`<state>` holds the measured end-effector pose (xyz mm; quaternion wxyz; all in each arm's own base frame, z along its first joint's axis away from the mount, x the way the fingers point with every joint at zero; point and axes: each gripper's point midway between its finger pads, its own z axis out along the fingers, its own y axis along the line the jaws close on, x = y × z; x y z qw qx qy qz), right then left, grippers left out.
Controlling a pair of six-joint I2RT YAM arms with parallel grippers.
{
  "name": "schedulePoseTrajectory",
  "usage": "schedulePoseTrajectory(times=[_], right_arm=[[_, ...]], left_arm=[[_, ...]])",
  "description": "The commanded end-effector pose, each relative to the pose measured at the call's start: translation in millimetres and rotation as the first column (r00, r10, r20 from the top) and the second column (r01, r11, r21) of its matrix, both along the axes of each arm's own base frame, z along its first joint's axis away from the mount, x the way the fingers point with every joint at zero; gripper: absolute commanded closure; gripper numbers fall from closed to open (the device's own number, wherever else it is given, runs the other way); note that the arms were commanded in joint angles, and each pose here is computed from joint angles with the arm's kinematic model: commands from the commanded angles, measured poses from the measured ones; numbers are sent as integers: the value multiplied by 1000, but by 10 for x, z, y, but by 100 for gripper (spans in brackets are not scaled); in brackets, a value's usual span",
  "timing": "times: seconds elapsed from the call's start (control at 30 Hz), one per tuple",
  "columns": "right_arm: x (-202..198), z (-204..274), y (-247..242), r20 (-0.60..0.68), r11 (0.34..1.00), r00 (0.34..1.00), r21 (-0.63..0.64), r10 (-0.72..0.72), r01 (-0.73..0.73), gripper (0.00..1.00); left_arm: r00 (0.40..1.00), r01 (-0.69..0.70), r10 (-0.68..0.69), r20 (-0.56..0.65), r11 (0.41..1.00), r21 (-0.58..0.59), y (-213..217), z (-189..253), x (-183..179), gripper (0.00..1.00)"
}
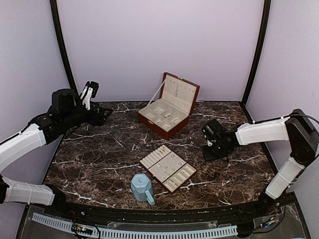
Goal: Organize the mixed jewelry
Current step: Pick up the necklace from the center of the board.
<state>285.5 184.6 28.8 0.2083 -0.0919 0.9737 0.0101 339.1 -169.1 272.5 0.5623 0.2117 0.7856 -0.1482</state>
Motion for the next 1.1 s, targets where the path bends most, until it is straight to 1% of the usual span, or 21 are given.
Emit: schedulePoseTrajectory(times=[0.0, 0.1, 0.2, 0.53, 0.83, 1.0, 1.07], right_arm=[[37, 110, 217, 19, 992, 998, 106, 62, -64, 61], [-2, 80, 294, 5, 985, 997, 148, 83, -83, 63], [-31, 10, 271, -12, 987, 997, 139, 82, -80, 67], [-77, -99, 276, -34, 986, 994, 130, 108, -102, 74], [-147, -172, 260, -39, 989, 990, 67, 138, -135, 77], [-177, -241, 358, -41, 982, 982, 50, 184, -182, 78], [-177, -277, 359, -41, 982, 981, 19, 188, -187, 81]], left_arm=[[1000, 11, -11, 0, 1000, -1, -6, -35, -6, 20], [1000, 12, -12, 0, 1000, -3, -9, -31, -9, 20], [1000, 16, -16, 1, 1000, -6, -15, -23, -12, 20], [1000, 24, -24, 0, 1000, -16, -28, -7, -27, 20], [1000, 26, -26, 5, 1000, -17, -27, 11, -36, 20], [1000, 27, -26, 5, 999, -21, -28, 17, -41, 20], [1000, 26, -26, 7, 999, -19, -26, 18, -43, 20]])
